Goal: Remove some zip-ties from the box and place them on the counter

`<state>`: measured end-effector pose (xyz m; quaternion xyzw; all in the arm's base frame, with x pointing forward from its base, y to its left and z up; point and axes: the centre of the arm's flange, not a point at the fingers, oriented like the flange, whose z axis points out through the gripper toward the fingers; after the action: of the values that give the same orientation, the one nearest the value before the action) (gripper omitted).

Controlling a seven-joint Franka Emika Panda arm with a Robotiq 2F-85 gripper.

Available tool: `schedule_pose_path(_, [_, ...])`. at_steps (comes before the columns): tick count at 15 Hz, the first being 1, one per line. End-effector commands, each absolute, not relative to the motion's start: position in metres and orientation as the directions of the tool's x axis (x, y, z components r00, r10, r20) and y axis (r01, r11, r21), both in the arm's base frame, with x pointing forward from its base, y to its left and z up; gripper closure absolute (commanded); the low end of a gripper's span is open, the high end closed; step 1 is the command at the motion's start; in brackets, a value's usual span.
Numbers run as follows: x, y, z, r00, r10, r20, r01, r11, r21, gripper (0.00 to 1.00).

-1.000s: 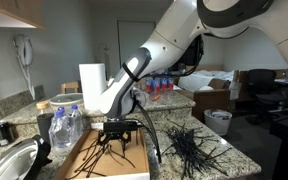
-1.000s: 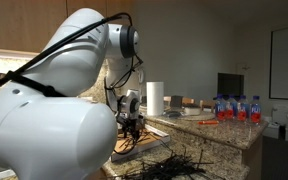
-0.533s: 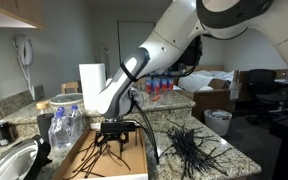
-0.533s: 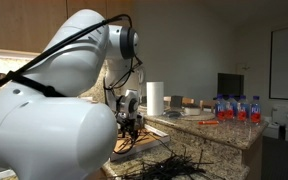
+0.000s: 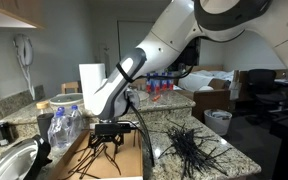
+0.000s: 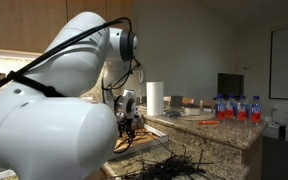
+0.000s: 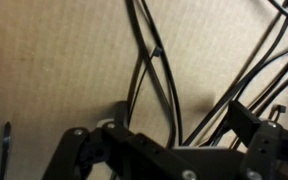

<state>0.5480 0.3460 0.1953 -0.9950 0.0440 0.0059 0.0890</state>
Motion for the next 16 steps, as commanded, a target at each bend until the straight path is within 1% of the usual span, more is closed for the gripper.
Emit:
schedule_pose_path(1, [0.5499,0.3542,0.1914,0.997,-0.078,-0.023,-0.081,-0.978,-0.19,0.0])
schedule_pose_path(11, [0.5507,0.357,0.1909,0.999,-0.049,-0.009,-0.05,-0.975,-0.217,0.0])
schedule_pose_path(16, [0.5535,0.3637,0.1896,0.999,-0.026,0.046,-0.013,-0.966,-0.259,0.0])
